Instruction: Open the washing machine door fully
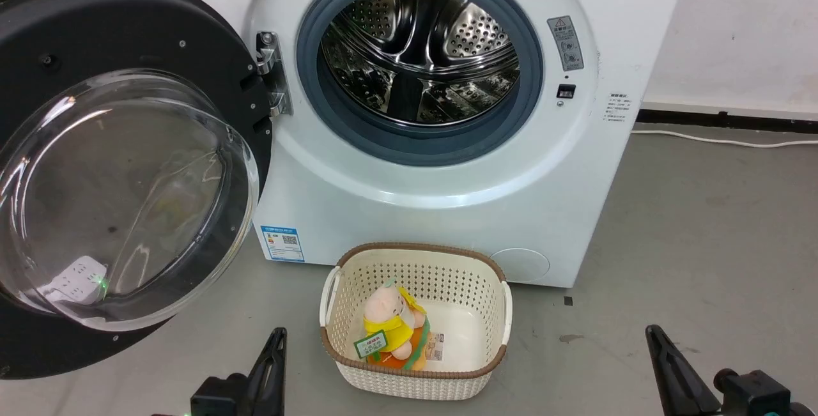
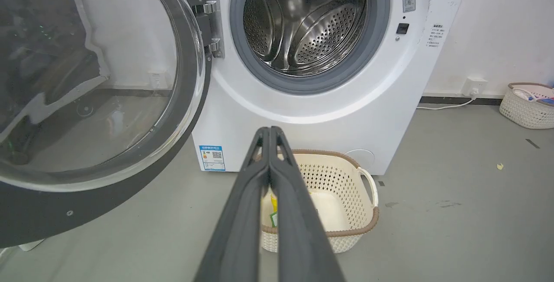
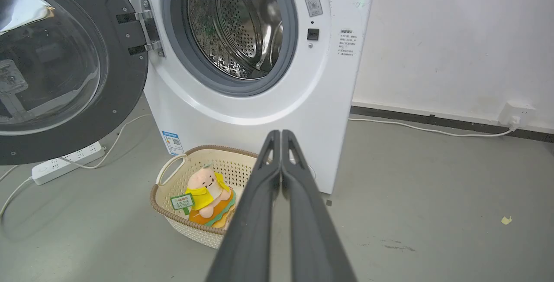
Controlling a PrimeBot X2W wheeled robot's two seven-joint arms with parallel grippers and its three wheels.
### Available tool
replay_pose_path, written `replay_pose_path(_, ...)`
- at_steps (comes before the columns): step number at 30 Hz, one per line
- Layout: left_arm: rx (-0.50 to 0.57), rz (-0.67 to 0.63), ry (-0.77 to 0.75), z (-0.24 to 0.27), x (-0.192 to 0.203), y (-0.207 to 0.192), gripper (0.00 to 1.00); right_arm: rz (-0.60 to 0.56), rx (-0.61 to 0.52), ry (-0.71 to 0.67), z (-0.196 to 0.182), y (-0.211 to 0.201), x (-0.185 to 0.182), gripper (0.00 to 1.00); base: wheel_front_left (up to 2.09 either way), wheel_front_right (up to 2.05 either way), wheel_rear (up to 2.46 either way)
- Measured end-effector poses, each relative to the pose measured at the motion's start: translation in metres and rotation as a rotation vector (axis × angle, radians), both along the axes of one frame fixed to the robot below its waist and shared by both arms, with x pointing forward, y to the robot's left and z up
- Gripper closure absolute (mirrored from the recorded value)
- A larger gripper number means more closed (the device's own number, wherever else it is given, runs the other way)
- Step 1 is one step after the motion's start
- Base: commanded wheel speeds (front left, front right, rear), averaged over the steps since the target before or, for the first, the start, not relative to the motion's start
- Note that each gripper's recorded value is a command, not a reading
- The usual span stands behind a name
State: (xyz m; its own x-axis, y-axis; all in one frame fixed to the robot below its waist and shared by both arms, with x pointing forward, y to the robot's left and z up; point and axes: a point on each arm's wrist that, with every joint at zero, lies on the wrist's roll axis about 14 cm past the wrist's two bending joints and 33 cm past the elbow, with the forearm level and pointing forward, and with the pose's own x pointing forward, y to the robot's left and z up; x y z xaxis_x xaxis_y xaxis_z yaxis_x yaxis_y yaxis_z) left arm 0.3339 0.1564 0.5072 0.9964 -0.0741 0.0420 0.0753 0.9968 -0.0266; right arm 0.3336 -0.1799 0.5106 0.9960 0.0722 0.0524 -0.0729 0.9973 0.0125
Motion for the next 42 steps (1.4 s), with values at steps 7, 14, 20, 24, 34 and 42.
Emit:
replay_pose_path(7, 0.010, 0.007, 0.003, 0.001, 0.003, 0.002, 1.00, 0.006, -0.004, -0.006, 0.005, 0.002, 0.006, 1.00, 0.00, 0.00, 0.00)
replay_pose_path(14, 0.012, 0.012, 0.007, 0.002, 0.006, 0.004, 1.00, 0.010, -0.010, 0.007, 0.003, 0.003, 0.007, 1.00, 0.00, 0.00, 0.00)
replay_pose_path(20, 0.020, 0.018, 0.010, 0.004, 0.008, 0.006, 1.00, 0.014, -0.013, 0.003, 0.006, 0.005, 0.011, 1.00, 0.00, 0.00, 0.00)
replay_pose_path(24, 0.021, 0.020, 0.011, 0.005, 0.011, 0.006, 1.00, 0.017, -0.014, 0.014, 0.005, 0.006, 0.012, 1.00, 0.00, 0.00, 0.00)
replay_pose_path(34, 0.031, 0.024, 0.027, 0.004, 0.014, 0.008, 1.00, 0.027, -0.026, 0.020, 0.007, 0.009, 0.017, 1.00, 0.00, 0.00, 0.00)
replay_pose_path(42, 0.039, 0.030, 0.026, 0.008, 0.019, 0.009, 1.00, 0.030, -0.035, 0.036, 0.005, 0.010, 0.018, 1.00, 0.00, 0.00, 0.00)
